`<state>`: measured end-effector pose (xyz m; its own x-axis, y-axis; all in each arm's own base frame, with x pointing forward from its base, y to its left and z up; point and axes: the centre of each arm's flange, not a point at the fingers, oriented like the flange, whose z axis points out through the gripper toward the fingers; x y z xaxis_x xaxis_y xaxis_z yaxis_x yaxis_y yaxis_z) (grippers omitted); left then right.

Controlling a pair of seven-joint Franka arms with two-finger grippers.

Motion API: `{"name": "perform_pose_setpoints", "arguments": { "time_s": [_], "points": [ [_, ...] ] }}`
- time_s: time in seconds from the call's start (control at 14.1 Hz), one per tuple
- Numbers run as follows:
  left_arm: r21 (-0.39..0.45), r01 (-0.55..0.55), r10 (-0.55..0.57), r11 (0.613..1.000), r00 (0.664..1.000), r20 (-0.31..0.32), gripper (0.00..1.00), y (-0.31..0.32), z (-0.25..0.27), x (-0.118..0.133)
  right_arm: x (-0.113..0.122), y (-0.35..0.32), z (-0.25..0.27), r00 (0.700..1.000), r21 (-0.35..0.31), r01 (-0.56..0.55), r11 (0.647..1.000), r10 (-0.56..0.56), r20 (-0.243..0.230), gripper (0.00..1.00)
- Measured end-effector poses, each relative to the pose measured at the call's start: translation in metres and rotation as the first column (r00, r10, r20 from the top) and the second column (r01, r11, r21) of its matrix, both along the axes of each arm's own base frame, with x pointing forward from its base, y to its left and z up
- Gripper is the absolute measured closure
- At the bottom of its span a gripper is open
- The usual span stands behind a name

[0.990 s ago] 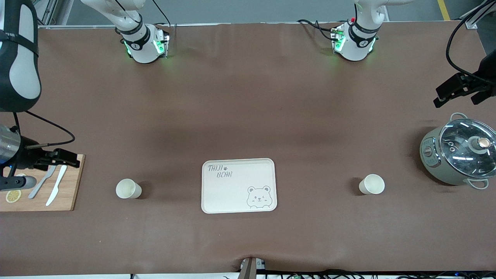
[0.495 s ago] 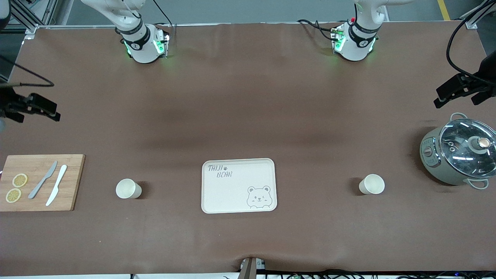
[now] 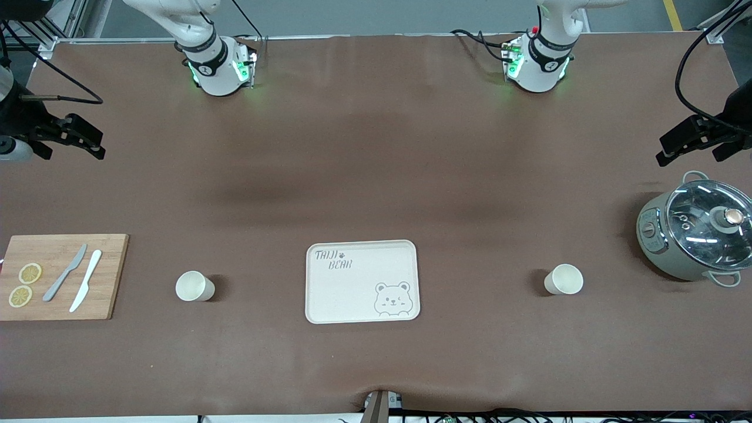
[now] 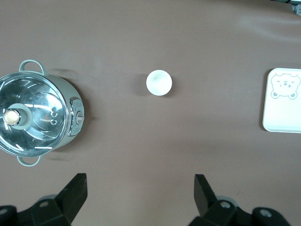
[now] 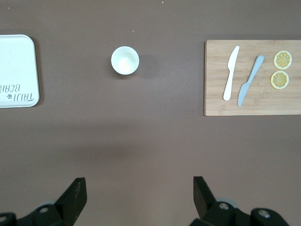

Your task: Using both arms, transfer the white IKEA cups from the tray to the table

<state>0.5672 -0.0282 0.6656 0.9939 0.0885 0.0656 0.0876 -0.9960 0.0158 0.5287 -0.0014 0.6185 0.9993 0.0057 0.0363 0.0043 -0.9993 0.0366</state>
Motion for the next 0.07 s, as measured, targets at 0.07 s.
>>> {"name": "perform_pose_setpoints", "arguments": {
  "time_s": [0.07],
  "points": [
    [0.0,0.0,0.0,1.0,1.0,-0.002,0.0,0.0,-0.001,0.0006,0.0,-0.0002,-0.0005,1.0,0.0,0.0,1.0,0.0,0.0,0.0]
  ]
}}
